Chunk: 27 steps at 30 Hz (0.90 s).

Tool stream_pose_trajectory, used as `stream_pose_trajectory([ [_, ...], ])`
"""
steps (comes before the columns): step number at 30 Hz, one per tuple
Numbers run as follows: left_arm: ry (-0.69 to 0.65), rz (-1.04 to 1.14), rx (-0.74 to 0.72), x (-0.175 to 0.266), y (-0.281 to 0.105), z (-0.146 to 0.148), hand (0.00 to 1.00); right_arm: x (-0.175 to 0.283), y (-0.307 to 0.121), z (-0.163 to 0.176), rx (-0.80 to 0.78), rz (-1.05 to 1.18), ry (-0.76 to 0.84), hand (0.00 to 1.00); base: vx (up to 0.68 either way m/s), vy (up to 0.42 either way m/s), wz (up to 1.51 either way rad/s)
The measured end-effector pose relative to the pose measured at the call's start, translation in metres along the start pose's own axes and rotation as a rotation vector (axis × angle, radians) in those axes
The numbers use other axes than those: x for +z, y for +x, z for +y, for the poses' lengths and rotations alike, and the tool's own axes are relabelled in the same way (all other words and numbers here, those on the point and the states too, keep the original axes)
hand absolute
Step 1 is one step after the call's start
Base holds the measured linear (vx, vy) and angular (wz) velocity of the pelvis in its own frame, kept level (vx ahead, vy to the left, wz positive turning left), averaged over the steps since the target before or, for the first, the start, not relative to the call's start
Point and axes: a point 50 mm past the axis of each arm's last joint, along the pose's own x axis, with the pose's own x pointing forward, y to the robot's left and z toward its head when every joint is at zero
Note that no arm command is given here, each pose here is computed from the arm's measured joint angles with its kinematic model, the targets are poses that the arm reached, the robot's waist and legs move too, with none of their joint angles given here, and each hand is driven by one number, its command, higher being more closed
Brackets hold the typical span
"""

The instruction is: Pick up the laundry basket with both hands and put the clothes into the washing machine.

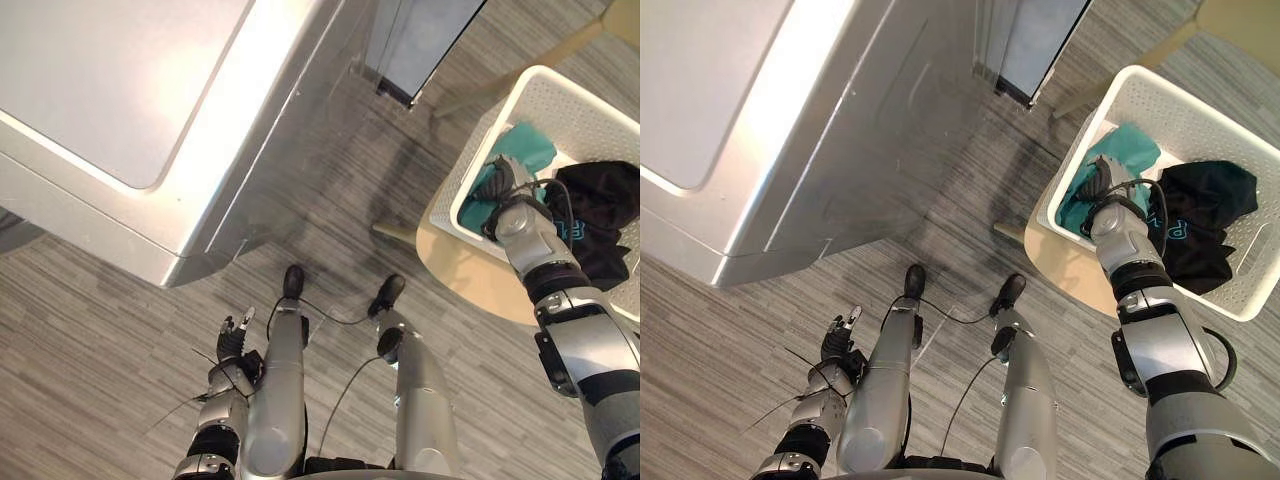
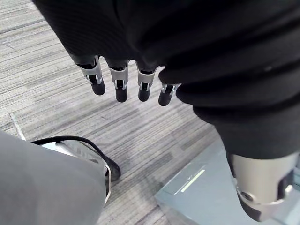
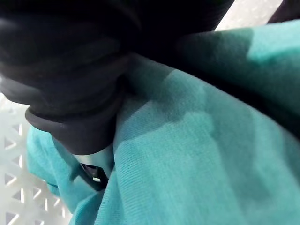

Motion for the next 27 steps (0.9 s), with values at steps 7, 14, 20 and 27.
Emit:
stream_pose_trajectory([
  [7,0.007,0.034,0.012,-0.01,-0.003,0.006,0.0,0.006,0.002,-0.023,-0.092,-0.017,0.115,1.0,0.02,-0.015,-0.02],
  [14,0.014,0.109,0.055,-0.03,-0.01,0.024,0.0,-0.016,-0.011,-0.049,-0.259,0.017,0.305,1.0,0.01,-0.019,0.04],
  [20,-0.051,0.272,0.199,-0.073,-0.03,0.068,0.0,-0.049,-0.044,-0.063,-0.387,0.032,0.355,1.0,0.05,-0.005,0.09],
  [27,-0.275,0.146,0.456,-0.061,-0.061,0.127,0.0,-0.095,-0.098,-0.07,-0.54,0.109,0.443,1.0,0.1,0.001,0.3],
])
